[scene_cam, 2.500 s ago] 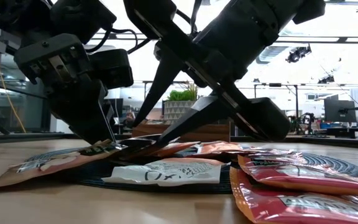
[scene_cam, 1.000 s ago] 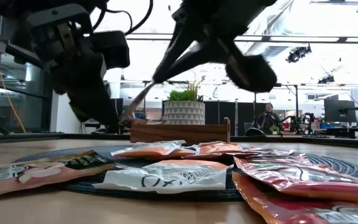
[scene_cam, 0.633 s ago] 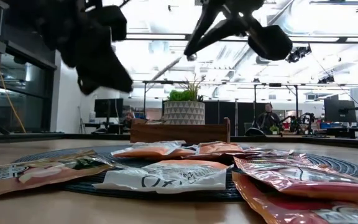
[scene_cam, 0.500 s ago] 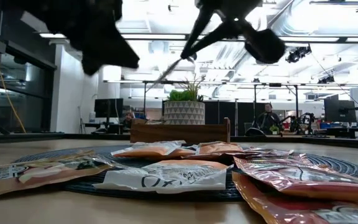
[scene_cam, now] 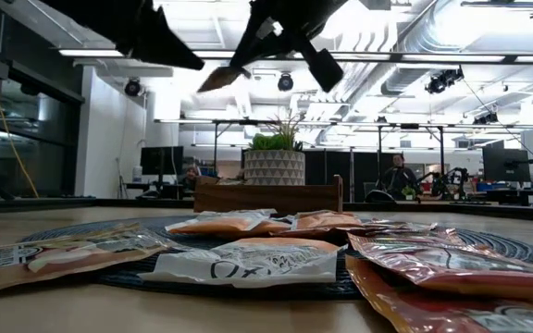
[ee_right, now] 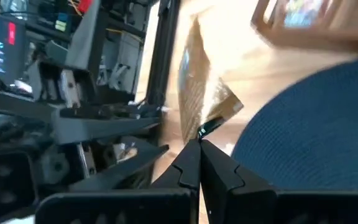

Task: Pick & Place Tea
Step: Put the brown tea bag into the left section of the wooden organizer

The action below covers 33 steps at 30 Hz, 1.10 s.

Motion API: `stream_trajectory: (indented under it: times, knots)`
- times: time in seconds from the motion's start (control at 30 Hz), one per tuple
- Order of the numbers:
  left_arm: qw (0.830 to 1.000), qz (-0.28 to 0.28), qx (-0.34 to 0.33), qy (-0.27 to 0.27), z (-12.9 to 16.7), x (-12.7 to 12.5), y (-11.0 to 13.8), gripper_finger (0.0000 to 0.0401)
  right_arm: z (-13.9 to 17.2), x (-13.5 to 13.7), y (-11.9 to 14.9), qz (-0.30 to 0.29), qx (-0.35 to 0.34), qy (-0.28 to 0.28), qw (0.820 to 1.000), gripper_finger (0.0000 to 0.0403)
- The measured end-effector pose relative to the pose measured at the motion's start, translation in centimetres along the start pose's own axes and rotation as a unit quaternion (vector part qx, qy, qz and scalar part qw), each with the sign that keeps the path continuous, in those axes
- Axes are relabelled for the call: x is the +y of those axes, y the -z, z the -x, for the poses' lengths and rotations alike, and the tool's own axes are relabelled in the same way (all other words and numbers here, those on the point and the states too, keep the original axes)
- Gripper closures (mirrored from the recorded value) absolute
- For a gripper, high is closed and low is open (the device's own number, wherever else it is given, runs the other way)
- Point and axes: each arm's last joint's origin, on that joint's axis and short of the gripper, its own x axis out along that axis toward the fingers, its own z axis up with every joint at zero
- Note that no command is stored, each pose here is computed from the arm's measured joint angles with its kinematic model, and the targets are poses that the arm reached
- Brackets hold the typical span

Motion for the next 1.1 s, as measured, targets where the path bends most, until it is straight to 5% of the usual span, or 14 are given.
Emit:
stream_trajectory:
  times: [0.3,0.5,1.1]
  knots:
    - [0.988,-0.115,0.036,-0.095,0.1,0.6,0.7,0.0261,0.1,0.3,-2.0,0.016,-0.008,0.001,1.0,0.0403]
    - [0.977,-0.191,0.051,-0.085,-0.3,0.2,1.1,0.0206,-0.3,0.2,-2.6,0.018,-0.009,0.005,1.0,0.0403]
    - [0.969,-0.202,0.056,-0.128,-3.3,0.5,1.2,0.0192,-0.5,0.4,-2.9,0.031,0.012,-0.006,0.999,0.0403]
